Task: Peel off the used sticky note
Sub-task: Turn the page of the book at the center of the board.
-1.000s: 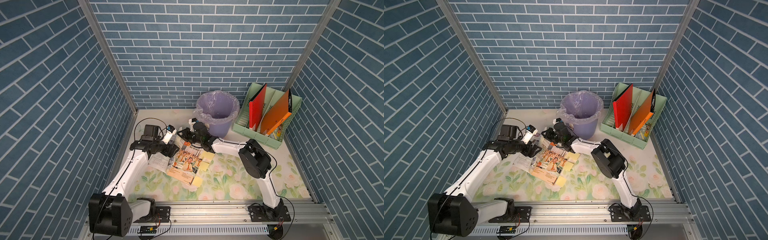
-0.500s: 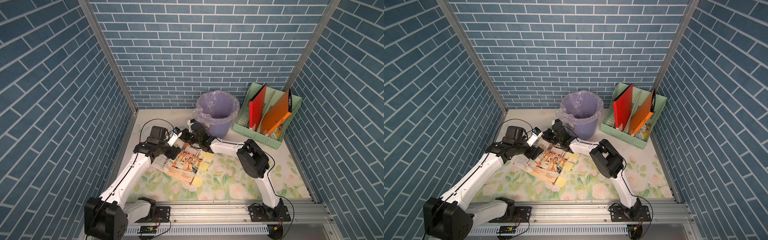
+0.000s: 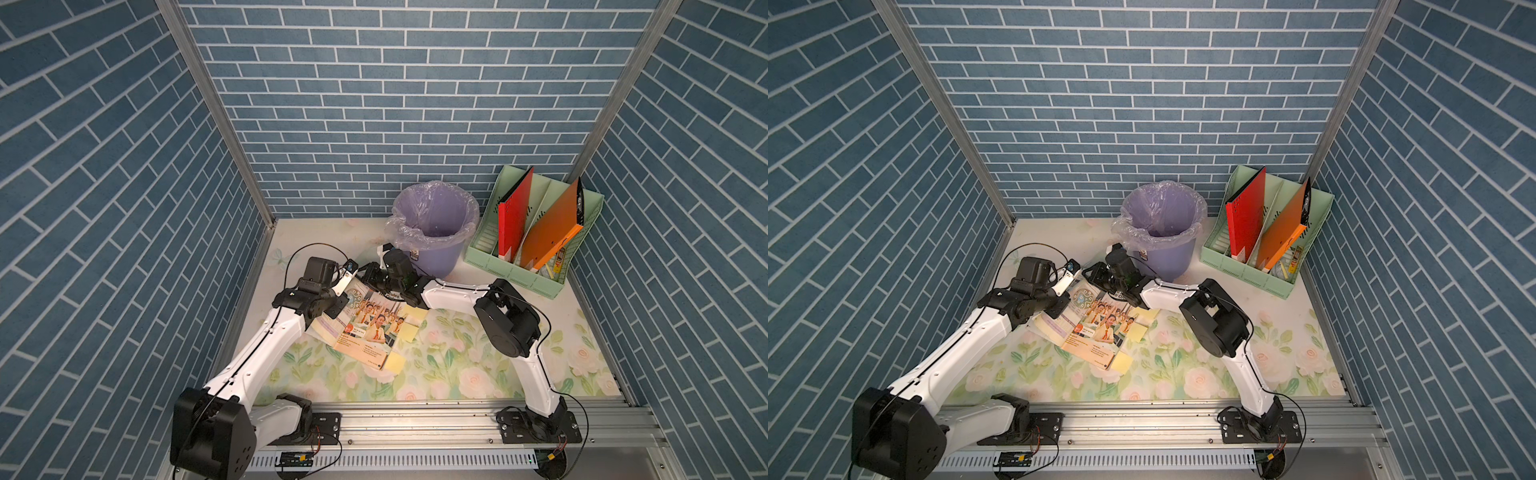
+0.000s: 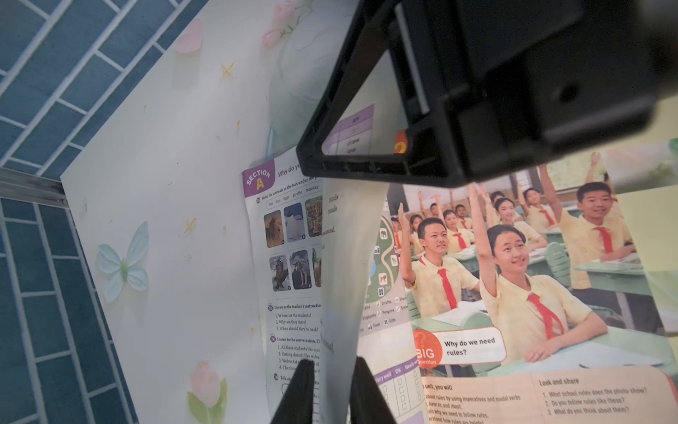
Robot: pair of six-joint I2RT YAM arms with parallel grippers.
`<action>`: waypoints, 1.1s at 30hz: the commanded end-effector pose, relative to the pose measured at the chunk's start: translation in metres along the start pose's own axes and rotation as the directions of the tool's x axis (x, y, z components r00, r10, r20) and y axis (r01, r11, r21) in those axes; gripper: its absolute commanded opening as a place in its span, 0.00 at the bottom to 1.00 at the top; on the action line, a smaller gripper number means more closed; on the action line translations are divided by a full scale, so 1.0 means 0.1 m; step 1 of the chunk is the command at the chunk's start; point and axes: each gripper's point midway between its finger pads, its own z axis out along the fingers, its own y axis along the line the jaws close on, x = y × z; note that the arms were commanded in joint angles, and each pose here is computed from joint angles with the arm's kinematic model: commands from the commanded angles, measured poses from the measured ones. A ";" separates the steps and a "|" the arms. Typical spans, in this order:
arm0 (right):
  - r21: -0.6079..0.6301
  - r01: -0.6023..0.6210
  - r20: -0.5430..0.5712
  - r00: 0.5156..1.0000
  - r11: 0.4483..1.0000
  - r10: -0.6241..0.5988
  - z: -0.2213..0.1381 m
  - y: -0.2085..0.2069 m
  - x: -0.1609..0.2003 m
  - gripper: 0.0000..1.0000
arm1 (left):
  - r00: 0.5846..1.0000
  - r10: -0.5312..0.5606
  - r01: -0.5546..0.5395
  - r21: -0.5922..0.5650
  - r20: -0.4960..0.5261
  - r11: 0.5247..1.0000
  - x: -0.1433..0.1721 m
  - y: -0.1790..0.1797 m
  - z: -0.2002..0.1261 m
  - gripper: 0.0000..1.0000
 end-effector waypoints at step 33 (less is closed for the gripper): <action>0.173 0.114 -0.030 0.993 0.978 -0.111 -1.92 -1.25 0.23 0.87 | 0.967 -0.041 -0.104 -0.534 -0.252 0.839 0.78 1.34 0.29 0.78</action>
